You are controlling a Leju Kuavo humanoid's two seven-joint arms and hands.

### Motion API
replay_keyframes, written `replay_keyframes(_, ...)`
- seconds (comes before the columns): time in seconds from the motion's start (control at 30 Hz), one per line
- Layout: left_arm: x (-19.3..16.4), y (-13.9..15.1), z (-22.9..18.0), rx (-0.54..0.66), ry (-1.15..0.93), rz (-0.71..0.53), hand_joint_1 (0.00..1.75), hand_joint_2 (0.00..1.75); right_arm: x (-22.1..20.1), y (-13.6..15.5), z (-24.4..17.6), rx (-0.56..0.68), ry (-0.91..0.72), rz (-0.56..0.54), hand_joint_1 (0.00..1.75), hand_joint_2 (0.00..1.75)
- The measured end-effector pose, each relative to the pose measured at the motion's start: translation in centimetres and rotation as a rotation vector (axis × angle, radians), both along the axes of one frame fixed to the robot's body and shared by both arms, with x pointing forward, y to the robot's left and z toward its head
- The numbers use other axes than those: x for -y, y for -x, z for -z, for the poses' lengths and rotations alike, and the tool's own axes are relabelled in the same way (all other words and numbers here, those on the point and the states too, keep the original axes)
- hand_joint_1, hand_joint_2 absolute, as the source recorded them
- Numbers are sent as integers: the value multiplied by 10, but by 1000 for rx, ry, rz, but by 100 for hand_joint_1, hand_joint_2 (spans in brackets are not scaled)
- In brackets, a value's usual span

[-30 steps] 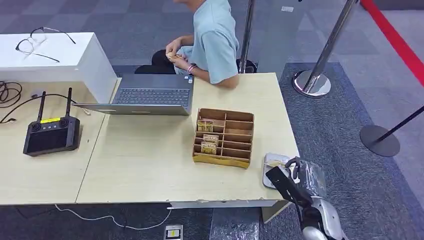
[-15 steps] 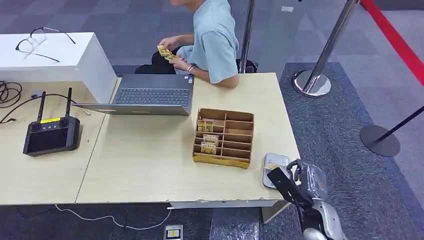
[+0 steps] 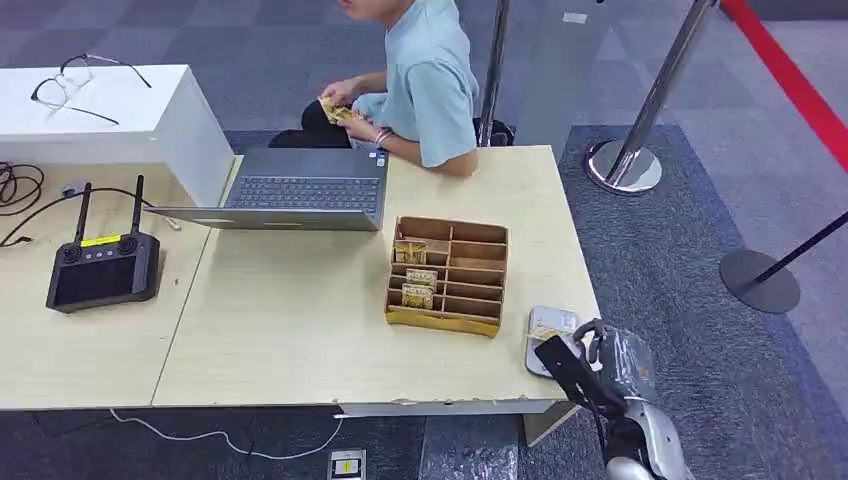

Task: Pass the card to the sensor for recognition and then transmit it.

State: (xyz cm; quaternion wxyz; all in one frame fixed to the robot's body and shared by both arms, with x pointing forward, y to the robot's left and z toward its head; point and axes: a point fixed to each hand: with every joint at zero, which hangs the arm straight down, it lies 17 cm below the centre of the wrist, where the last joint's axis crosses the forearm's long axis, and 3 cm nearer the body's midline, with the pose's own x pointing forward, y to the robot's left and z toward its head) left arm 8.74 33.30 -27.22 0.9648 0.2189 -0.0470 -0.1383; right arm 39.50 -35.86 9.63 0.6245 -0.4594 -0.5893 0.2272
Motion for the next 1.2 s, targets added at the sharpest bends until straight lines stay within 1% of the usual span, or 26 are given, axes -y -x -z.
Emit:
replay_keyframes(0.77, 0, -1, 0, 2, -1, 11, 0, 175, -1, 2, 12, -30, -5, 0, 175, 175)
replay_keyframes(1.2, 1, -2, 0, 7, 5, 12, 0, 175, -1, 0, 9, -21, -8, 1, 175, 175)
